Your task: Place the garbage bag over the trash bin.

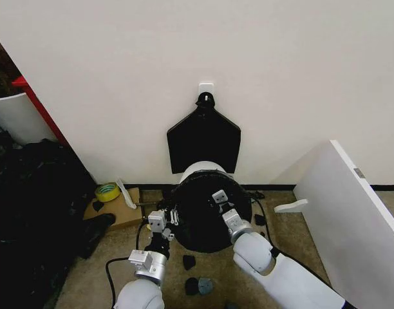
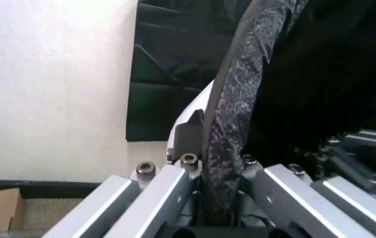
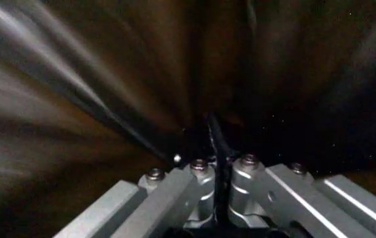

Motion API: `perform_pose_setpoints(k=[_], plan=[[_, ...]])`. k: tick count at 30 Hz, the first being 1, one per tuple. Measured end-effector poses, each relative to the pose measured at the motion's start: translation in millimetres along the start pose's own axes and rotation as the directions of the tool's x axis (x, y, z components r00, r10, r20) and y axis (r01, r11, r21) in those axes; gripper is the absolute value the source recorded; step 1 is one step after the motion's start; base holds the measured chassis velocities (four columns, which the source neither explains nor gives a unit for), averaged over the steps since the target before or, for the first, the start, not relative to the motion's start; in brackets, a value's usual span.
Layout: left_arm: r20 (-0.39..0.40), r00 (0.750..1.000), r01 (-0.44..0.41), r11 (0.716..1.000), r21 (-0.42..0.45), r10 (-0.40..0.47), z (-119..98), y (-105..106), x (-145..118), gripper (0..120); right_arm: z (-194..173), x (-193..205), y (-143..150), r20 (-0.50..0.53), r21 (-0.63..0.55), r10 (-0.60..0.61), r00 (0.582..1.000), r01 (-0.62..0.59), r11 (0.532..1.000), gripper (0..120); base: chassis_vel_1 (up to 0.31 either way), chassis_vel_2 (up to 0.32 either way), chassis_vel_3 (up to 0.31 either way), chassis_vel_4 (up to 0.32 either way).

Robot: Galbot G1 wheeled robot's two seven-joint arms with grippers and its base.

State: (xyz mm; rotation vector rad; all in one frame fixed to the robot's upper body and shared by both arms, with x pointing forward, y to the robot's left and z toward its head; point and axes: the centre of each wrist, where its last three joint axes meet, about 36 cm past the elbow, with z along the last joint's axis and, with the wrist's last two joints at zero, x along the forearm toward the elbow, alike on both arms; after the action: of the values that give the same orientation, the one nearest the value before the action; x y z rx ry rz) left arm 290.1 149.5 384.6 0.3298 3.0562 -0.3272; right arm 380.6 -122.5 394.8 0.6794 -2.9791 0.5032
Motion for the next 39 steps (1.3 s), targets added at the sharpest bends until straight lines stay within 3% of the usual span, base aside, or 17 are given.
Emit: perform_pose_setpoints(k=[6, 12, 16, 22, 28, 33, 36, 39], plan=[[0.000, 1.000, -0.001, 1.000, -0.003, 0.001, 0.0, 0.6, -0.4, 0, -6.4, 14.8, 2.9, 0.009, -0.092, -0.073, 0.997, 0.074, 0.993, 0, 0.000, 0.000, 0.000, 0.000], [0.004, 1.000, -0.005, 1.000, -0.003, 0.005, -3.0, -0.5, 2.2, 0, -4.2, 10.0, -2.3, -0.180, -0.123, 0.010, 0.984, -0.033, 0.992, 0, 0.000, 0.000, 0.000, 0.000], [0.005, 1.000, -0.008, 1.000, -0.003, 0.008, -4.4, -1.1, 3.9, 0, 1.0, 3.0, -5.6, -0.204, -0.100, 0.050, 0.978, -0.071, 0.992, 0, 0.000, 0.000, 0.000, 0.000], [0.006, 1.000, -0.013, 1.000, -0.004, 0.013, -6.3, -1.4, 6.0, 0, 4.7, -1.3, -9.1, -0.197, -0.036, 0.099, 0.975, -0.109, 0.993, 0, 0.000, 0.000, 0.000, 0.000], [0.009, 1.000, -0.007, 1.000, -0.010, 0.008, -6.3, 0.6, 4.7, 0, -12.5, 11.6, -6.1, -0.067, -0.099, 0.040, 0.997, -0.047, 0.994, 0, 0.000, 0.000, 0.000, 0.000], [0.004, 1.000, -0.007, 1.000, -0.012, 0.007, -4.1, 0.9, 4.4, 0, -20.6, 21.0, -5.7, -0.057, -0.129, 0.011, 0.998, -0.019, 0.992, 0, 0.000, 0.000, 0.000, 0.000], [0.005, 1.000, -0.007, 1.000, -0.019, 0.007, -2.2, 1.6, 3.7, 0, -33.9, 29.2, -3.7, -0.133, -0.172, -0.003, 0.991, -0.020, 0.985, 0, 0.000, 0.000, 0.000, 0.000], [0.030, 0.999, -0.018, 0.998, -0.053, 0.019, 3.5, 2.6, 3.0, 0, -61.4, 35.5, -3.0, -0.310, -0.275, -0.065, 0.949, -0.024, 0.961, 0, 0.000, 0.000, 0.000, 0.000]])
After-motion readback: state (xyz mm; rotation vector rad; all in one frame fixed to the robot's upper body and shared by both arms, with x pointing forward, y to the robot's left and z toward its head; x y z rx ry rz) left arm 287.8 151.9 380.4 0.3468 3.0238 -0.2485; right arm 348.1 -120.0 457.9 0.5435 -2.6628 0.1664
